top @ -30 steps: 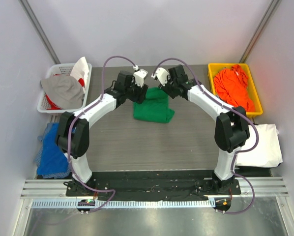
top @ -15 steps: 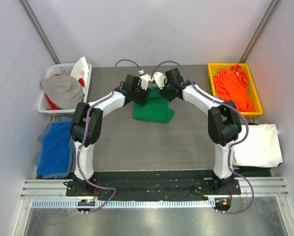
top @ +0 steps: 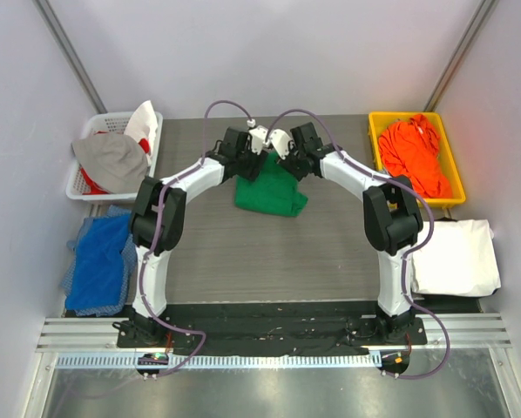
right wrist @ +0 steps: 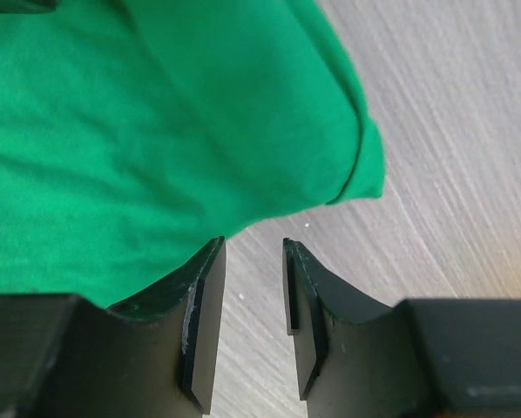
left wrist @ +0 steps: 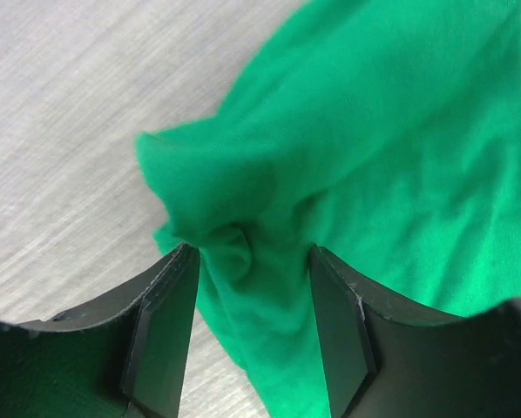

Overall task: Fold and stack the t-shirts
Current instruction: Fold the tshirt

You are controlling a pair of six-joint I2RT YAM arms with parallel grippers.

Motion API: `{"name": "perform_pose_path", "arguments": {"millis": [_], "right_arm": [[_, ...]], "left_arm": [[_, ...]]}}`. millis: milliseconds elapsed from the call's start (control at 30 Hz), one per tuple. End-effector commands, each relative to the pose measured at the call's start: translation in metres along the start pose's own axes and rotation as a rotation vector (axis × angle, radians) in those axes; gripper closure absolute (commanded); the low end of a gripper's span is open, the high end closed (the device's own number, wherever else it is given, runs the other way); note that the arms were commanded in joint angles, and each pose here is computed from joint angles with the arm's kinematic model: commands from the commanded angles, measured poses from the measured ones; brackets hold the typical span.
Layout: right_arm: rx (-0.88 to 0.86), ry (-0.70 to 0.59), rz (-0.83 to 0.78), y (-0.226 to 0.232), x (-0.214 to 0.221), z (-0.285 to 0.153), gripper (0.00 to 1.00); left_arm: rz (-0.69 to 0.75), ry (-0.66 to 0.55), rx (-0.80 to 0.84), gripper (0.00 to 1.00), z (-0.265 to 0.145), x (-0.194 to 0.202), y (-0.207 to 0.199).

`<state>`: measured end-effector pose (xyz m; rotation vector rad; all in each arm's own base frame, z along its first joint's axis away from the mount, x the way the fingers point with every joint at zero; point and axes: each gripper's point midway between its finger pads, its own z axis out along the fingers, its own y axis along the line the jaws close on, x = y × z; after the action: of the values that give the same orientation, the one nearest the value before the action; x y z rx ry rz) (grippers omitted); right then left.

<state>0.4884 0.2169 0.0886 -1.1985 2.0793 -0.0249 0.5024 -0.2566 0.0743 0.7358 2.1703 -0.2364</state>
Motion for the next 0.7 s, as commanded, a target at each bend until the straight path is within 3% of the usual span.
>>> {"name": "perform_pose_path", "arguments": {"millis": [0,500,667], "right_arm": [[0.046,-0.099,-0.006,-0.010,-0.028,0.004,0.60],[0.025,-0.027,0.009,0.004,0.006,0.051,0.61],[0.031,-0.025,0.011,0.004,0.007,0.048,0.62]], "left_arm": [[0.004,-0.099,-0.053,0.43,-0.006,-0.041,0.015],[0.009,-0.046,-0.169,0.45,0.019,-0.028,0.038],[0.012,-0.043,-0.182,0.47,0.017,-0.027,0.044]]}}
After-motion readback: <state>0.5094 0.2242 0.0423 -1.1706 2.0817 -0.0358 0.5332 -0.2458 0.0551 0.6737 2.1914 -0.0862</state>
